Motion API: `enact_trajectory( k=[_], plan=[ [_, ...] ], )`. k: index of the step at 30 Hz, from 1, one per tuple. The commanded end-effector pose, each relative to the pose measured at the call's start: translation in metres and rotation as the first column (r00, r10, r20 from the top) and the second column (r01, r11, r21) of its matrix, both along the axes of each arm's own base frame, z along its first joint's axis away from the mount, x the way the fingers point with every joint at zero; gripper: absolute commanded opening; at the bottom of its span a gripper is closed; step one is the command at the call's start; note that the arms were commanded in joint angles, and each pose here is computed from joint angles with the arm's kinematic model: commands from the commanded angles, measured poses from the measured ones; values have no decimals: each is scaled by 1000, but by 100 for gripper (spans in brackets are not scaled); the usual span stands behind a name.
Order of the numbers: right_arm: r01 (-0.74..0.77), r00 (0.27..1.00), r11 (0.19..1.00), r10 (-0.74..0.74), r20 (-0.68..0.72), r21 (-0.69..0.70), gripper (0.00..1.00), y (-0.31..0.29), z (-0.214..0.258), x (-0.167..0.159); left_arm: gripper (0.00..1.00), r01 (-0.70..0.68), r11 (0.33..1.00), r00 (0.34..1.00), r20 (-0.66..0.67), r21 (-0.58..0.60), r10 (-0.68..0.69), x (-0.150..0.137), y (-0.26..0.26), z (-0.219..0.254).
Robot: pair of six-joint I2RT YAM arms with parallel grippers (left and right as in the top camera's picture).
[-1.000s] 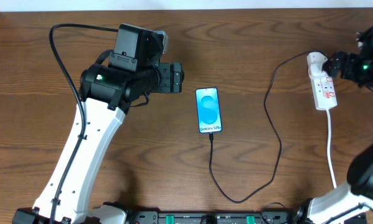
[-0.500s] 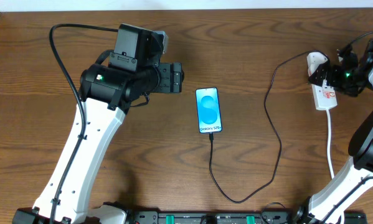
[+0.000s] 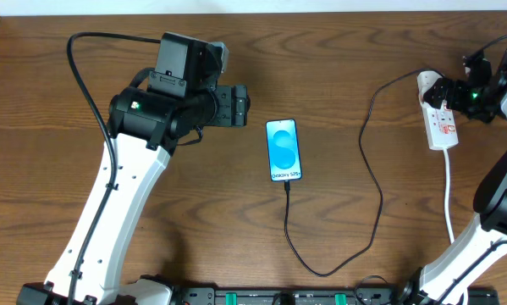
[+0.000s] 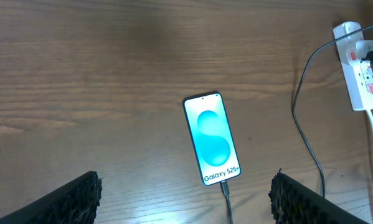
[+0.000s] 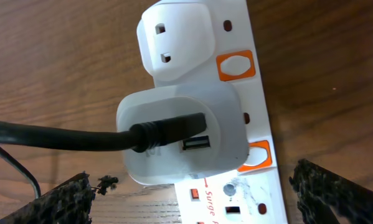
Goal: Plug charger to phone and switch on socket
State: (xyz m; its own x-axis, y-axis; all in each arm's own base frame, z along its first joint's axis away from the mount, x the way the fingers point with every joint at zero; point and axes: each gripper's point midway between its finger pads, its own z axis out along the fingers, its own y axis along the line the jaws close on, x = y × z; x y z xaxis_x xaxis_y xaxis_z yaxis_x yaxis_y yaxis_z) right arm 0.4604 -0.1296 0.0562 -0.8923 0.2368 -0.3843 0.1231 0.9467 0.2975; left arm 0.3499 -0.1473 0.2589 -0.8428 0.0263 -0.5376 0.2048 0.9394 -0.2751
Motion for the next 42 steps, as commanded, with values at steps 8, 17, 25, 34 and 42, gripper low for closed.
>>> enact_trajectory(
  k=[8, 17, 25, 34, 42],
  plan=[
    [-72, 997, 997, 73, -22, 29, 99, 27, -21, 8, 87, 5, 1000, 1000, 18, 16, -5, 0, 3, 3],
    [-89, 994, 990, 95, -55, 107, 99, 42, -37, 3, 87, 5, 1000, 1000, 17, 16, -5, 0, 3, 3],
    [-83, 993, 990, 92, -76, 112, 99, 42, -37, -2, 87, 5, 1000, 1000, 17, 16, -5, 0, 3, 3],
    [91, 984, 996, -92, -152, -14, 99, 4, -17, -19, 87, 5, 1000, 1000, 17, 16, -5, 0, 3, 3],
    [137, 990, 989, -138, -13, -64, 99, -9, 68, -30, 87, 5, 1000, 1000, 17, 16, -5, 0, 3, 3]
  ],
)
